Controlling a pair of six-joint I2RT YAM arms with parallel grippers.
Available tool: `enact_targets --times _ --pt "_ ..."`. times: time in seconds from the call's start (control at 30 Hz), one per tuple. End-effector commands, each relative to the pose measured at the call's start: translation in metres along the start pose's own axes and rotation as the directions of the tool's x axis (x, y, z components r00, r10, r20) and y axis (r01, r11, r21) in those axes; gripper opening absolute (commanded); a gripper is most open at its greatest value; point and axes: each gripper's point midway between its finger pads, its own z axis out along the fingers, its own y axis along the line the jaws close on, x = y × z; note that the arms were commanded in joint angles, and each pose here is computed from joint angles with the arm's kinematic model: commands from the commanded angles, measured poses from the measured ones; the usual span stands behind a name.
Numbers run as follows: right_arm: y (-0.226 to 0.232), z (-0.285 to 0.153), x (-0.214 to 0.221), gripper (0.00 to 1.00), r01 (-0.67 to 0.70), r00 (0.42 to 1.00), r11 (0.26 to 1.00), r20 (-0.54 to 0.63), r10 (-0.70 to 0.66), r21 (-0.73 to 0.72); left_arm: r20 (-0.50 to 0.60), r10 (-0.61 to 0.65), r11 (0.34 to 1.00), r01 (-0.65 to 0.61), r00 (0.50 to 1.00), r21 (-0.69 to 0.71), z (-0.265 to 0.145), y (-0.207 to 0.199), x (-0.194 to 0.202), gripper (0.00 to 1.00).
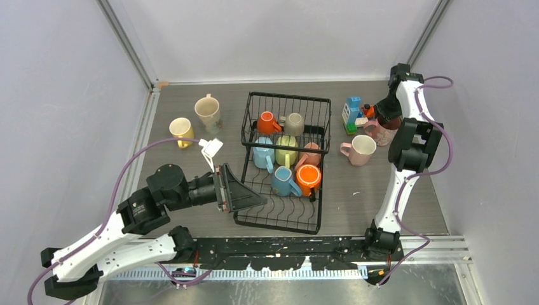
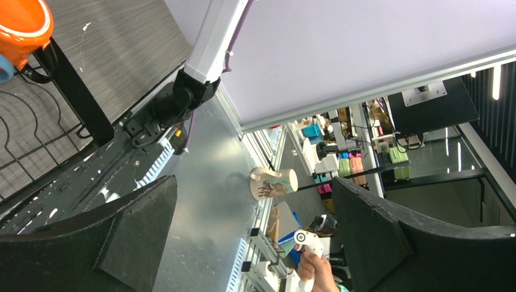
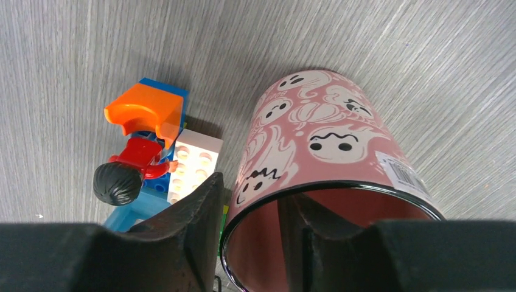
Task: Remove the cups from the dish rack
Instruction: Place the cup at the center of the board.
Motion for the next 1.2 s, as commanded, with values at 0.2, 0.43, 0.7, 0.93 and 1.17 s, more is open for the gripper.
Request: enact_targets --times 0.2,0.43,0.7,0.93,1.17 --pt "0.003 -0.083 -0.034 0.61 -0.019 0.987 0.994 0.158 0.036 -0.108 0.008 0.009 1.0 -0.01 1.0 0.029 0.001 -0.006 -0.002 1.0" --pt "-0.01 -0.137 -0.044 0.82 -0.02 0.968 0.985 0.243 0.061 -0.17 0.001 0.023 1.0 -0.023 1.0 0.021 0.004 -0.006 -0.002 1.0" --pt "-0.025 -0.218 -0.033 1.0 -0.001 0.945 0.939 0.308 0.114 -0.344 0.036 0.097 0.994 -0.096 0.995 -0.048 -0.005 -0.003 -0.013 1.0" --pt "-0.03 -0.281 0.02 1.0 0.132 0.931 0.863 0.359 0.061 -0.488 0.132 0.252 0.936 -0.207 0.959 -0.286 -0.028 0.016 -0.049 1.0" --pt "-0.035 -0.317 0.069 1.0 0.248 0.926 0.774 0.377 -0.013 -0.582 0.207 0.42 0.78 -0.235 0.883 -0.579 -0.062 0.042 -0.096 1.0"
